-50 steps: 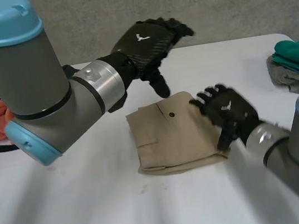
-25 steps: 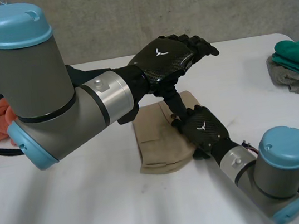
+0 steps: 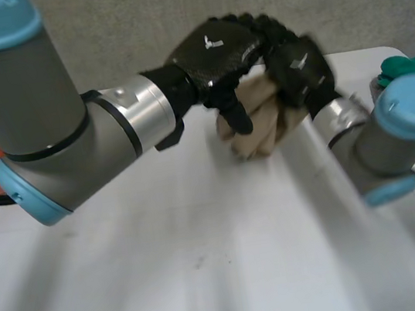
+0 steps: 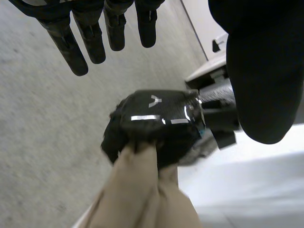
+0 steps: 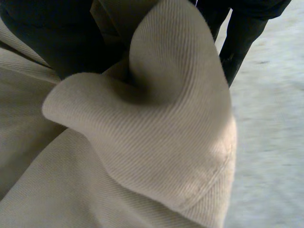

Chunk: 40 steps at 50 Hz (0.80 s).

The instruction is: Fold the laundry.

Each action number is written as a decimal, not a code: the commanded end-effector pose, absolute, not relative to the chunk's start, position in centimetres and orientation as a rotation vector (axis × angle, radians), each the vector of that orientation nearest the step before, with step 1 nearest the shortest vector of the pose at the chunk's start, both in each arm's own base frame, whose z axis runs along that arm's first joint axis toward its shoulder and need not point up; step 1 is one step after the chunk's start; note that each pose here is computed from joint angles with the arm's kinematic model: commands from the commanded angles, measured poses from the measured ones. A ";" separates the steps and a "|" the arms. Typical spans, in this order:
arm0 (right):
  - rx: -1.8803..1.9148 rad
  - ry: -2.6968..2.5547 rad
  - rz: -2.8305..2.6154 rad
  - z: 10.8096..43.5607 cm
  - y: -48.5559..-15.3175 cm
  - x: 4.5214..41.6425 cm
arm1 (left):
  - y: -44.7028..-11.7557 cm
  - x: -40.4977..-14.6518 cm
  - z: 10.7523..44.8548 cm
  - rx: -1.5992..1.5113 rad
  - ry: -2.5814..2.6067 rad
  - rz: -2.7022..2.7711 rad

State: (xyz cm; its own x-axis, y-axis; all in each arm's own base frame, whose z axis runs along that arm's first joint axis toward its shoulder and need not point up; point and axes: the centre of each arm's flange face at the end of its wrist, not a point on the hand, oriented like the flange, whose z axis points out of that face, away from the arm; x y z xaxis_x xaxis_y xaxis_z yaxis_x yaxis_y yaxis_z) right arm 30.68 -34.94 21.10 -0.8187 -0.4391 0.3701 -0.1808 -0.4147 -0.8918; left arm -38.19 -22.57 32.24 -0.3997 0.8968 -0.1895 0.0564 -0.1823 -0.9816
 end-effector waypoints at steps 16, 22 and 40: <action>-0.406 1.453 -2.758 26.3 -53.2 7.5 | -23.4 -37.2 35.3 -0.986 -1.364 1.723; -0.489 1.564 -2.656 18.8 -55.6 2.1 | -23.4 -37.3 34.7 -0.988 -1.381 1.706; -0.562 1.785 -2.382 9.6 -53.7 -4.4 | -23.3 -37.5 32.5 -1.001 -1.441 1.649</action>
State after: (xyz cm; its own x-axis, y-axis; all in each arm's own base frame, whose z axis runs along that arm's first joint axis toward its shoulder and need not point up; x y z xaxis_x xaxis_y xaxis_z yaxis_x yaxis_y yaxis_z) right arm -4.45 -54.01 8.15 -0.9316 -0.2957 0.2115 -0.1226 -0.2923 -0.9484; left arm -37.40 -23.35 32.69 -0.4431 0.8911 -0.0975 -0.0280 -0.1225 -0.9921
